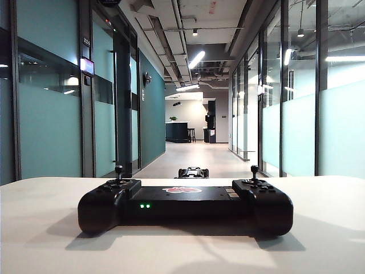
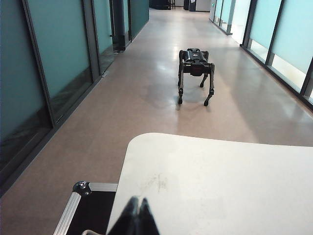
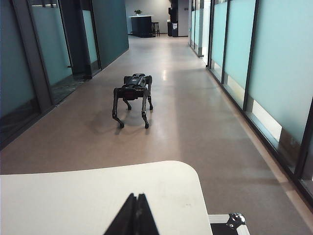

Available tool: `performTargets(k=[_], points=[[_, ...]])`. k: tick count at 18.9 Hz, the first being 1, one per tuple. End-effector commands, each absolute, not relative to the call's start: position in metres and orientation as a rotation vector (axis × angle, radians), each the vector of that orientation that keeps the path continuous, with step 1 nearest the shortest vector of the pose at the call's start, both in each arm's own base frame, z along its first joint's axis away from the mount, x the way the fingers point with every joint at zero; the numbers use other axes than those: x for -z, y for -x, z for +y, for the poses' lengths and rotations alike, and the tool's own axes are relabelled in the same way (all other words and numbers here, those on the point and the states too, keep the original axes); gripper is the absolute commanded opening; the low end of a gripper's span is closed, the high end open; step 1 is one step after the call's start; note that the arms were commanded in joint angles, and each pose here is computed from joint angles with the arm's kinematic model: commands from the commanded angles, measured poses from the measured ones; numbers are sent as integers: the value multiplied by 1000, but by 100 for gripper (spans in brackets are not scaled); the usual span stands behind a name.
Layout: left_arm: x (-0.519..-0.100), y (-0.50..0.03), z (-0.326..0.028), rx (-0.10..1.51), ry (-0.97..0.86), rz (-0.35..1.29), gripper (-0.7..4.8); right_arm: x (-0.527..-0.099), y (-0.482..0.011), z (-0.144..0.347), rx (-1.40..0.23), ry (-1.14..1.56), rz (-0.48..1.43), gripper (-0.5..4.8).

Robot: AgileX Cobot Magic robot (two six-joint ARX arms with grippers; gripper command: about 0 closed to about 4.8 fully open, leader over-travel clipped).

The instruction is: Push the left joystick on the remote control sitting on the white table forward to make the robot dog walk in a straight line until it approaches the door.

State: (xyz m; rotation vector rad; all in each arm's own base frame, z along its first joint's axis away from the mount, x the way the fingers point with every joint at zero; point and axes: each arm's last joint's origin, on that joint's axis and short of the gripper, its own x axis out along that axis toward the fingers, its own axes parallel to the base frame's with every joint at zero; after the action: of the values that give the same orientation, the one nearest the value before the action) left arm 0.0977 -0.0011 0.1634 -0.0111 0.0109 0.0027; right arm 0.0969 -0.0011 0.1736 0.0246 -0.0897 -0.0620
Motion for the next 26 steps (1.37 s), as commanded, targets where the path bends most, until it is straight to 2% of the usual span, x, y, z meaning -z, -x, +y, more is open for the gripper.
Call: performTargets(k=[1, 8, 11, 15, 19, 22, 26], points=[[-167, -98, -1, -6, 4, -12, -5, -174, -97, -1, 59, -22, -103, -6], [-171, -97, -1, -5, 20, -36, -5, -182, -95, -1, 60, -32, -136, -6], [-192, -92, -1, 4, 140, -65, -5, -210, -87, -1, 62, -37, -154, -6], [-229, -93, -1, 15, 172, -33, -5, -256, -82, -1, 60, -63, -99, -6], [-271, -111, -2, 33, 172, 31, -5, -298, -90, 1, 8, -60, 8, -6], [-298, -133, -6, 125, 177, 98, -5, -324, -101, 4, -20, -105, 89, -6], [-323, -157, -17, 195, 189, 250, -5, -352, -118, 16, -112, -93, 192, -6]])
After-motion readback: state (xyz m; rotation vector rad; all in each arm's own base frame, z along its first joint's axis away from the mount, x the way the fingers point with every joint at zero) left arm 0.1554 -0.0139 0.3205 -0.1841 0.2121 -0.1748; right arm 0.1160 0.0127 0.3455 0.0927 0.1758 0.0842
